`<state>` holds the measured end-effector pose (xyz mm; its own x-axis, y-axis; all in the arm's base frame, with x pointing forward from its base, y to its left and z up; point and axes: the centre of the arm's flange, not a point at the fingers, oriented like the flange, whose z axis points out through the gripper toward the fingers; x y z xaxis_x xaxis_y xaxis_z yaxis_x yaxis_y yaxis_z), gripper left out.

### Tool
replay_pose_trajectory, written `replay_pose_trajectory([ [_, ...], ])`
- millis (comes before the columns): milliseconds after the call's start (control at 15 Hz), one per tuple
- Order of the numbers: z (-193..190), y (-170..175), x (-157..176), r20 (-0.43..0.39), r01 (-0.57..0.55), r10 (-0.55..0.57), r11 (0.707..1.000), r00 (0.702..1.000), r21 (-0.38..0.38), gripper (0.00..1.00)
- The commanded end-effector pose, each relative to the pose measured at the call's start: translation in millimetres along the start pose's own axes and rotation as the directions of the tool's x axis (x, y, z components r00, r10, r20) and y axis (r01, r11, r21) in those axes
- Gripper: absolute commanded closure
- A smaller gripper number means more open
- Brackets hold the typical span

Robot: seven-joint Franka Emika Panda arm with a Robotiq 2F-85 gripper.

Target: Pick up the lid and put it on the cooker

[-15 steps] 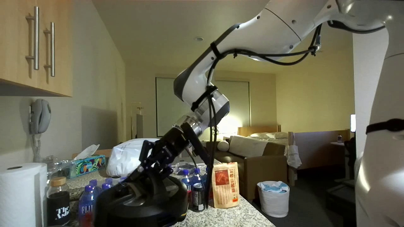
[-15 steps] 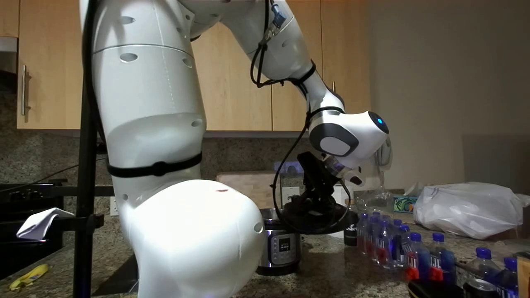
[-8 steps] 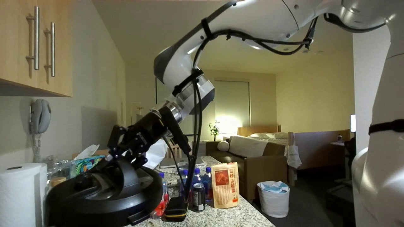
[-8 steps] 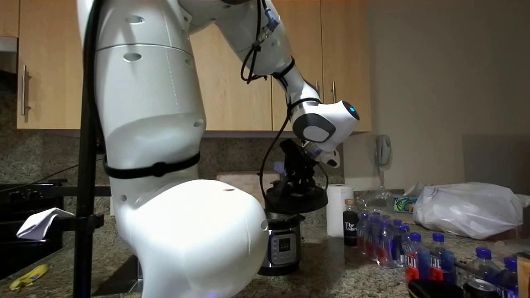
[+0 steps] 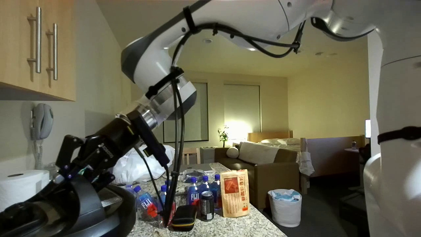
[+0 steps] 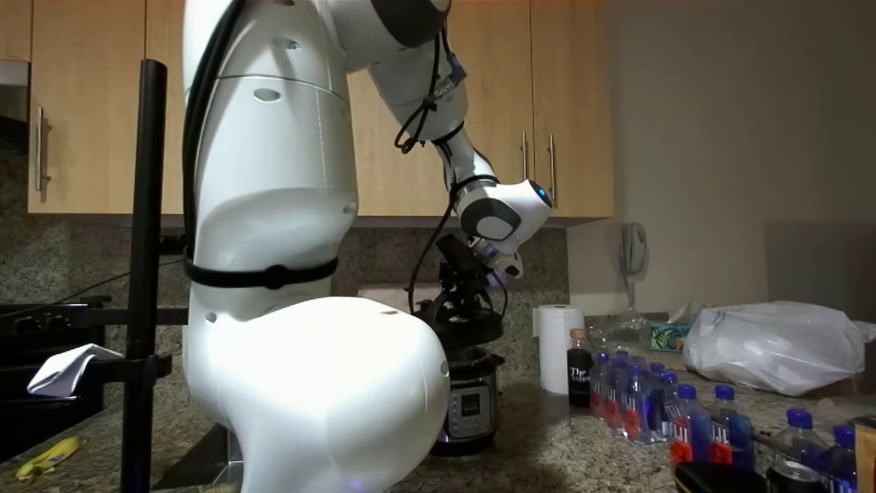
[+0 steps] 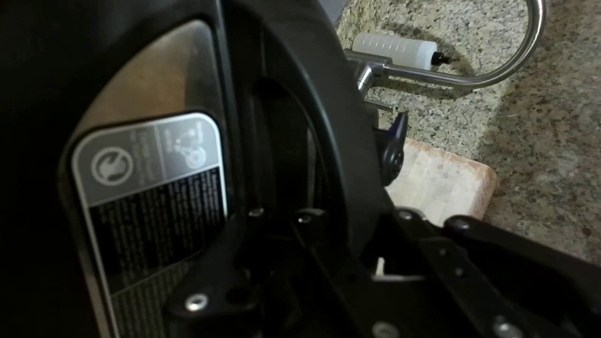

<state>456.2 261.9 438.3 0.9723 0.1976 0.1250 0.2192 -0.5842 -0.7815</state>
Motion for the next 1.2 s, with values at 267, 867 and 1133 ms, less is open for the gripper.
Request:
replay_pose_trajectory([
  [267,49,-9,61,0.095,0.018,-0.023,0.999,0.995,0.048,0.97],
  [867,92,0,84,0.159,0.06,-0.061,0.998,0.985,0.01,0.97],
  [1133,102,7,89,0.171,0.063,-0.062,0.998,0.983,0.002,0.97],
])
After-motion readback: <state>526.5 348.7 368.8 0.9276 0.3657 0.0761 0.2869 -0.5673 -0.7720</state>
